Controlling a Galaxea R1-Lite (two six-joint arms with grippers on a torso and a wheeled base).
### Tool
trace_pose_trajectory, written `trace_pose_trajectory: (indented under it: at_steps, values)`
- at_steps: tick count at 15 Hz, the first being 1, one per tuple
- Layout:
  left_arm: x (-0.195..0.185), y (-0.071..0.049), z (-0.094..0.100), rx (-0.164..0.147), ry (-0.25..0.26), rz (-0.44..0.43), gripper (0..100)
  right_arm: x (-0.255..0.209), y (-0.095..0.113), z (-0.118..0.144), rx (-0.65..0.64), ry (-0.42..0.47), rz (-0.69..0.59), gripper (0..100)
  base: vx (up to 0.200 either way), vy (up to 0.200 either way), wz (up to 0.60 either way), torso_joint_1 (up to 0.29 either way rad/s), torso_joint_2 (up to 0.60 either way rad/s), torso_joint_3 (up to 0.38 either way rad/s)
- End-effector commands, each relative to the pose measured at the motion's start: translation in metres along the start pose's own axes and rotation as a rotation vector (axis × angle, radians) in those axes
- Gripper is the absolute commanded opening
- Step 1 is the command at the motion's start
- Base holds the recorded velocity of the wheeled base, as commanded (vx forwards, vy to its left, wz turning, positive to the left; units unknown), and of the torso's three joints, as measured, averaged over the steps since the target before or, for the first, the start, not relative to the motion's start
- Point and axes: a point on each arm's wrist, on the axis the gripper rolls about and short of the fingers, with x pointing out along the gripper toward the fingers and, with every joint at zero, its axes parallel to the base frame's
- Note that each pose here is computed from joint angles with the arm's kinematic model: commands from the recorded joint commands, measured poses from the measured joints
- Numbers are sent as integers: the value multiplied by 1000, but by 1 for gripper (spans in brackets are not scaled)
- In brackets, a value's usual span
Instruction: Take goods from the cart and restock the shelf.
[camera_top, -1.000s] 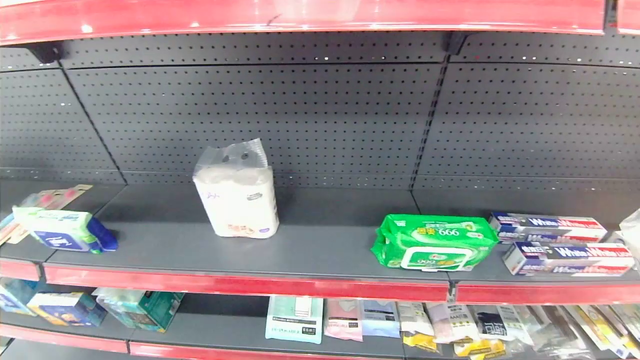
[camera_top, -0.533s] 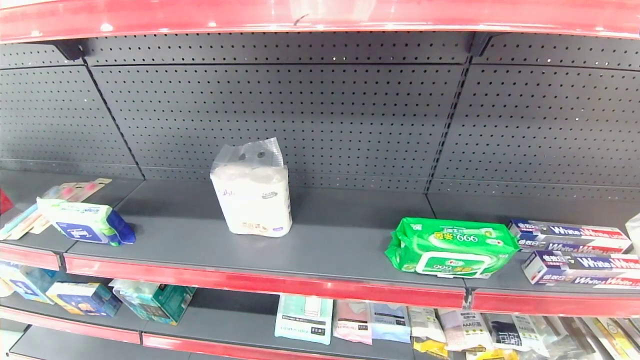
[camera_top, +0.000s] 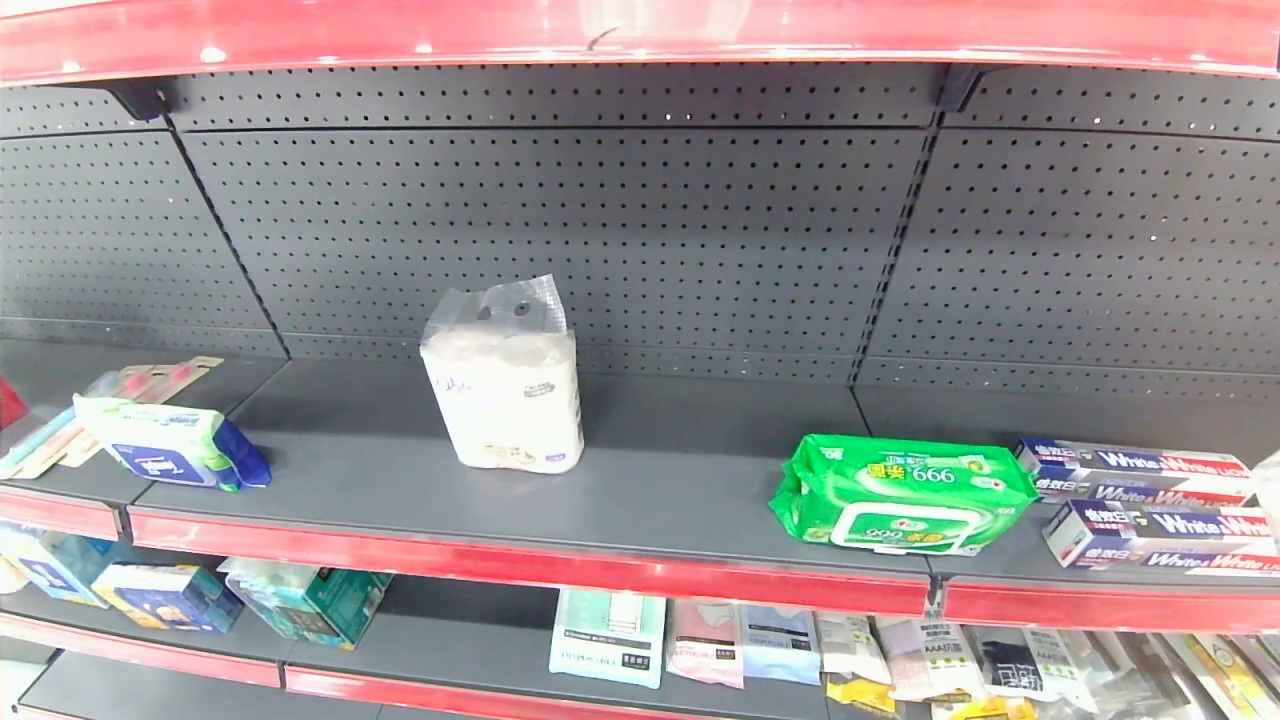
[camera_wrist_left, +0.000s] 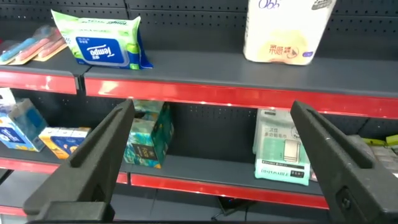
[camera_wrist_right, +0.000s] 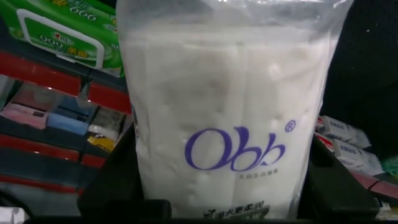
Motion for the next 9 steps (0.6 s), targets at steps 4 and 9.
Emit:
trace_pose_trajectory:
  at_steps: [4, 9]
  values:
    - [0, 0, 0, 2, 1, 0, 100, 3, 5, -8, -7, 24, 12, 0, 0, 0, 0, 0, 0, 0]
    - [0, 0, 0, 2, 1, 0, 100, 7, 5, -7, -9, 13, 7, 0, 0, 160, 0, -2, 0, 2]
